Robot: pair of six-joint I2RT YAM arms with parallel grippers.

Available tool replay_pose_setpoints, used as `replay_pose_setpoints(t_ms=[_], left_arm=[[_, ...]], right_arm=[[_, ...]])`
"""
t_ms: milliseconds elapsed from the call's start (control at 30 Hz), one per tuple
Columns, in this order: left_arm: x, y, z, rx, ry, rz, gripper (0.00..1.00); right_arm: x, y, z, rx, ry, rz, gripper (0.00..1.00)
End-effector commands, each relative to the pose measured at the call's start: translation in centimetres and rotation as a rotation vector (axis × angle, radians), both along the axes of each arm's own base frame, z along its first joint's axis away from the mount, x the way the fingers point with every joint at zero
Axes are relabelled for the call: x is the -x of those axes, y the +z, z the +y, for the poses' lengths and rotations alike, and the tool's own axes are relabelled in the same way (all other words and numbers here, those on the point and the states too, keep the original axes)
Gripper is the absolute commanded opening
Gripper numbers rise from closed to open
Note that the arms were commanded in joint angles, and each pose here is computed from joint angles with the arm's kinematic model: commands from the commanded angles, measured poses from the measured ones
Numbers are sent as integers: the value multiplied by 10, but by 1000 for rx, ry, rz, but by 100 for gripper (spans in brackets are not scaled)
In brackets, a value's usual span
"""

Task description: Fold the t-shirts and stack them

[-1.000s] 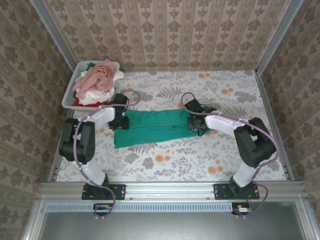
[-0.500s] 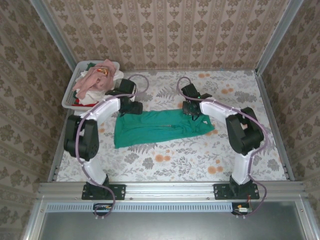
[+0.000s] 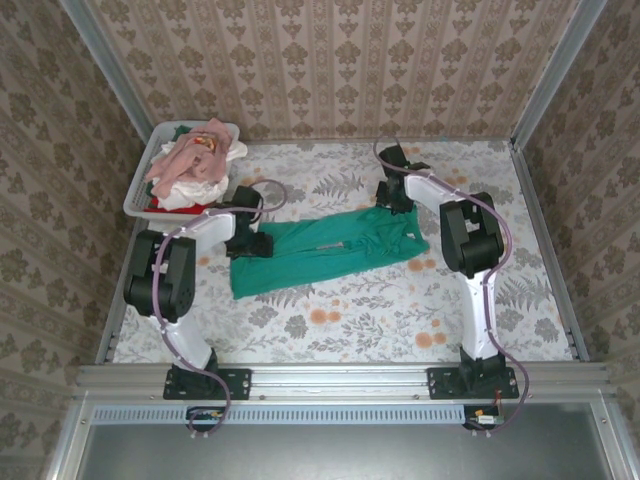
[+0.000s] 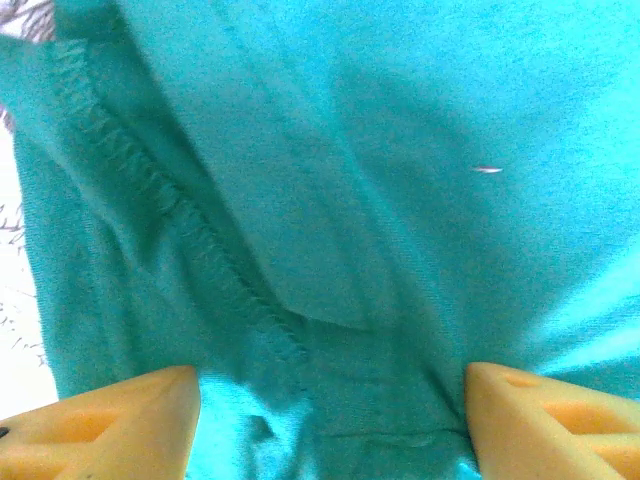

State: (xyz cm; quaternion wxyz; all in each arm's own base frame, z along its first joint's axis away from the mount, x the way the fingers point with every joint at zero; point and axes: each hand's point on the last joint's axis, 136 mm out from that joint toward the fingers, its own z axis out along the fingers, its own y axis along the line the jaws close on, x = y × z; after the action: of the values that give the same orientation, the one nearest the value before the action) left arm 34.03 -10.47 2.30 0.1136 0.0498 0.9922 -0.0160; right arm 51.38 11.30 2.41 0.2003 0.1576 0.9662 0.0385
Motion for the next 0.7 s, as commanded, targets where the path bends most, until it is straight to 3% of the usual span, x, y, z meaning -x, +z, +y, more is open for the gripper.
replay_pose_setpoints(t_ms=[0,133,233,267,300,433,500,667], left_arm=[[8,2,14,-48,41,14,71],[10,27,13,-82,13,-21,71],[-7,68,-8,-116,-79,-139,78],[-13,79,-16,-124,-114,-174,84],[-23,91,-25,-138,-142,-220,99],[-59,104,-77,-33,-266,-332,100],[-65,91,-94,21,-308,-305,100],[-37,51,-83,16,-293,-215,100]], right_arm=[[16,-12,-3,-29,-16,88,38],[17,45,-8,-5,0,-24,45],[39,91,-11,58,10,-114,48],[49,99,-7,57,14,-137,49],[63,103,1,47,29,-159,51],[106,82,35,-36,50,-165,52],[118,64,50,-63,61,-138,52],[116,20,46,-11,20,-37,52]])
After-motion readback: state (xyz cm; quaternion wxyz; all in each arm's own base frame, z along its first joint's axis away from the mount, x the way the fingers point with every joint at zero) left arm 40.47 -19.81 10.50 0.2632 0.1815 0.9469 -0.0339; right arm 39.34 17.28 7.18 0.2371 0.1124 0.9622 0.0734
